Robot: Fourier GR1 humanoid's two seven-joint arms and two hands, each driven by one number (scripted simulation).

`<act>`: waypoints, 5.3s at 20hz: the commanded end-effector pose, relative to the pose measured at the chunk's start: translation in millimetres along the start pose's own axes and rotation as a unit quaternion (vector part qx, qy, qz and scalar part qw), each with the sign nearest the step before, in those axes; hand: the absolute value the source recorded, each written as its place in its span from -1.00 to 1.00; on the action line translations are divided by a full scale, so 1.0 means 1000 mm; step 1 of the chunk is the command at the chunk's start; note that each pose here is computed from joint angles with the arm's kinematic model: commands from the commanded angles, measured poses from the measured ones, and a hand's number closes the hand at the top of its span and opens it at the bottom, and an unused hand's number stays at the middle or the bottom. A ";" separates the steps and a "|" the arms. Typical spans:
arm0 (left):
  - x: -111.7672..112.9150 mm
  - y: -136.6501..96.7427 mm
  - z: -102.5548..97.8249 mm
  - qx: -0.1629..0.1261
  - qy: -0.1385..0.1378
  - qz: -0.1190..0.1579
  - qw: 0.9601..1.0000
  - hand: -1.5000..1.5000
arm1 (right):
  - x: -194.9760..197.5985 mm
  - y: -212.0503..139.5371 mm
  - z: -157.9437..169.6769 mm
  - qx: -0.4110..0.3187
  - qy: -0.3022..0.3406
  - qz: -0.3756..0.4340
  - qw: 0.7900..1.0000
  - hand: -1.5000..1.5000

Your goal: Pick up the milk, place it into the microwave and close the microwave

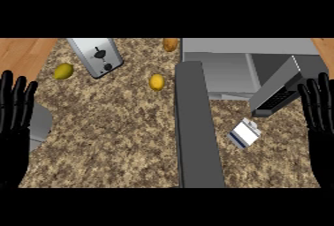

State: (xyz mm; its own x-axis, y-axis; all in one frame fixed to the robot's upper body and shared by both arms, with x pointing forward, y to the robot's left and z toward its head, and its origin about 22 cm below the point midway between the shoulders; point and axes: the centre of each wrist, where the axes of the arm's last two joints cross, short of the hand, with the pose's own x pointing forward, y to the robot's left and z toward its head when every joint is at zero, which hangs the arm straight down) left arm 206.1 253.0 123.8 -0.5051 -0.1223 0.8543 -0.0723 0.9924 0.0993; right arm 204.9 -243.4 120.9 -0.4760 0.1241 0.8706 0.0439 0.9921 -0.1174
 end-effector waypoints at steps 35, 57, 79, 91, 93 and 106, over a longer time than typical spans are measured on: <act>-0.045 -0.141 0.074 -0.027 0.083 0.100 0.991 -1.00 | -0.126 -0.050 0.127 0.085 0.091 -0.060 0.990 -1.00; -0.048 -0.073 0.115 -0.036 0.105 0.131 0.985 -1.00 | -0.238 -0.018 0.076 0.050 0.102 0.020 0.993 -1.00; -0.058 -0.035 0.122 -0.038 0.103 0.126 0.986 -1.00 | -0.265 -0.046 0.060 -0.002 0.136 0.163 0.977 1.00; -0.063 -0.027 0.126 -0.031 0.112 0.129 0.985 -1.00 | -0.270 0.027 0.055 0.012 0.070 0.026 0.997 1.00; -0.064 -0.006 0.113 -0.029 0.105 0.124 0.986 -1.00 | -0.269 0.017 0.060 0.010 0.055 0.018 0.998 1.00; -0.064 -0.010 0.133 -0.012 0.113 0.124 0.986 -1.00 | -0.233 0.056 0.002 -0.018 0.042 0.070 0.997 1.00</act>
State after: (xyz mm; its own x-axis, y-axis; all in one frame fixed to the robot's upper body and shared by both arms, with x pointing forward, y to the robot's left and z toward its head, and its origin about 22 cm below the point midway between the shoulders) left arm 124.7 253.1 -1.7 -0.2992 0.1322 0.9450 0.0639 0.9909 -0.1184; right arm 305.2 -228.3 -111.8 -0.3777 0.2204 0.8993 0.0883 0.9754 -0.2020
